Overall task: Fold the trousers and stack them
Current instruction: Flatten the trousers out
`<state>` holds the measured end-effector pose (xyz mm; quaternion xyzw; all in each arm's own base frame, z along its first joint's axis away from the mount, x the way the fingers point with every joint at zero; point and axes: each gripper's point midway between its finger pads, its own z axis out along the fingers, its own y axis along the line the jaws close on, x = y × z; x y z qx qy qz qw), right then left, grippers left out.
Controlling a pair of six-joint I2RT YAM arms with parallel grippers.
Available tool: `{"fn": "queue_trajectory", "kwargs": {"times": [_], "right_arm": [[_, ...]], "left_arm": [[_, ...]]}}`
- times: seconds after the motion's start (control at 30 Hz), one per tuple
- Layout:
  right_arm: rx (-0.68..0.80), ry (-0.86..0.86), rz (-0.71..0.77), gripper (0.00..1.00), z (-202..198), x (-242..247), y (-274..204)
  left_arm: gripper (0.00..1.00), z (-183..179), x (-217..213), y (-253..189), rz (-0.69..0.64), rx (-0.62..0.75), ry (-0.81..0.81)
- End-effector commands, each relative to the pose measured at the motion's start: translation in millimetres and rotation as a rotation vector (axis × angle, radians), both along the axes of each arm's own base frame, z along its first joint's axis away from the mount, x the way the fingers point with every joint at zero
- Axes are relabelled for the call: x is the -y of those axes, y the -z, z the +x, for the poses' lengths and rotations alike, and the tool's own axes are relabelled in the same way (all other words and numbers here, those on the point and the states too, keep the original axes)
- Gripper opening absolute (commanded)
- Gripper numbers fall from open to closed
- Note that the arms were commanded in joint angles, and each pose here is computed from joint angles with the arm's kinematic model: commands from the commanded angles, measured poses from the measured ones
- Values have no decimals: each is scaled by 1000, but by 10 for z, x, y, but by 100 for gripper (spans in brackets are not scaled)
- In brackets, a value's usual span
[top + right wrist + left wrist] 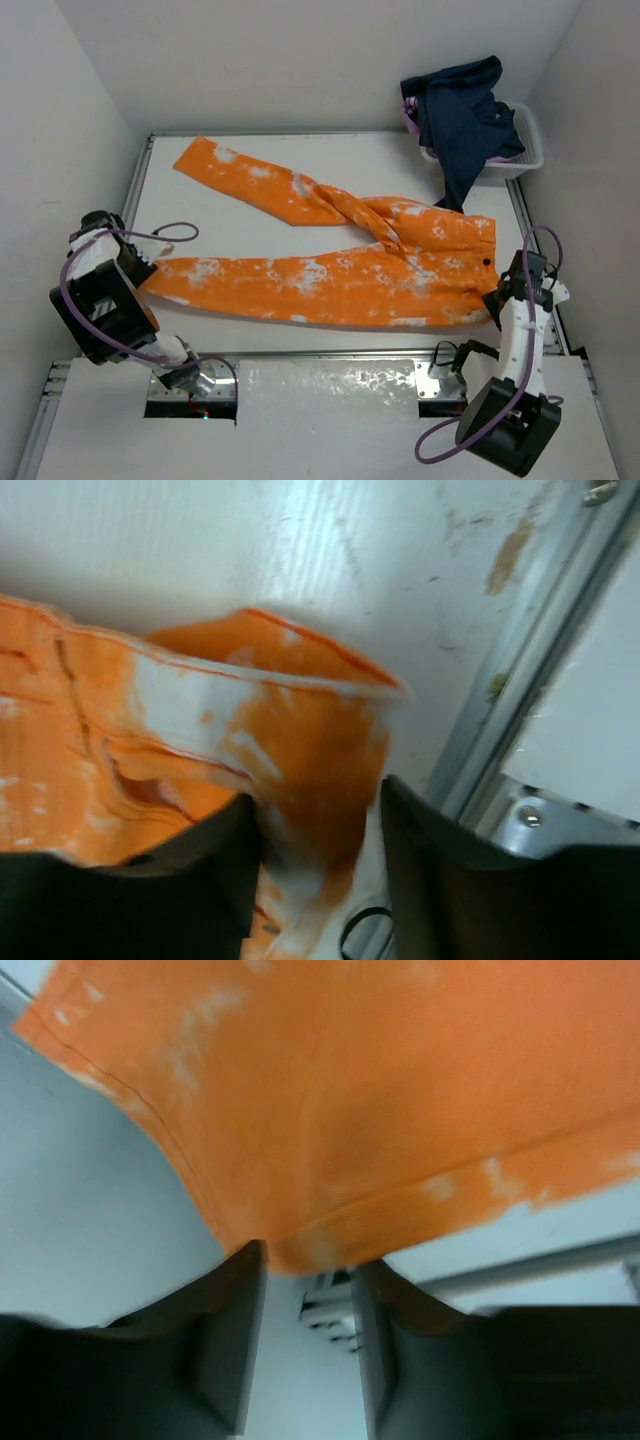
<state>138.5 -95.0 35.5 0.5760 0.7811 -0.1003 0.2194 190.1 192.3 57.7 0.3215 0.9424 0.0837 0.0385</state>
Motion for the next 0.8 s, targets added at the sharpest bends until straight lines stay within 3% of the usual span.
{"fn": "queue_trajectory", "kwargs": {"times": [0.0, 0.03, 0.07, 0.13, 0.3, 0.4, 0.43, 0.47, 0.5, 0.6, 0.63, 0.77], "right_arm": [[-36, 91, -121, 51, -82, 257, -185], [-34, 97, -132, 67, -75, 281, -220], [-35, 104, -144, 71, -73, 306, -255], [-29, 131, -200, 77, -64, 414, -425], [36, 174, -379, 81, 37, 727, -1040], [149, 126, -477, 78, 289, 867, -1463], [174, 44, -513, 75, 412, 886, -1609], [291, -1, -554, 68, 667, 925, -1832], [371, -153, -526, 66, 955, 790, -1932], [556, -396, -487, 64, 1566, 481, -2256], [496, -464, -455, 64, 1740, 450, -2252], [257, -698, -380, 66, 2215, 153, -2009]], "left_arm": [[51, -193, -144, -118, 81, -82, 4], [54, -217, -168, -134, 94, -98, -1], [66, -251, -229, -184, 127, -124, 4], [72, -288, -340, -317, 159, -153, 1], [74, -399, -569, -826, 167, -218, 19], [75, -191, -707, -1030, 202, -132, 4], [76, 46, -671, -1031, 189, -44, -37], [76, 273, -693, -1045, 205, 36, -67], [76, 611, -538, -998, 154, 120, -135], [73, 1277, -268, -968, -13, 283, -251], [73, 1704, -80, -969, -175, 371, -343], [71, 2742, 134, -1083, -396, 560, -506]]}}
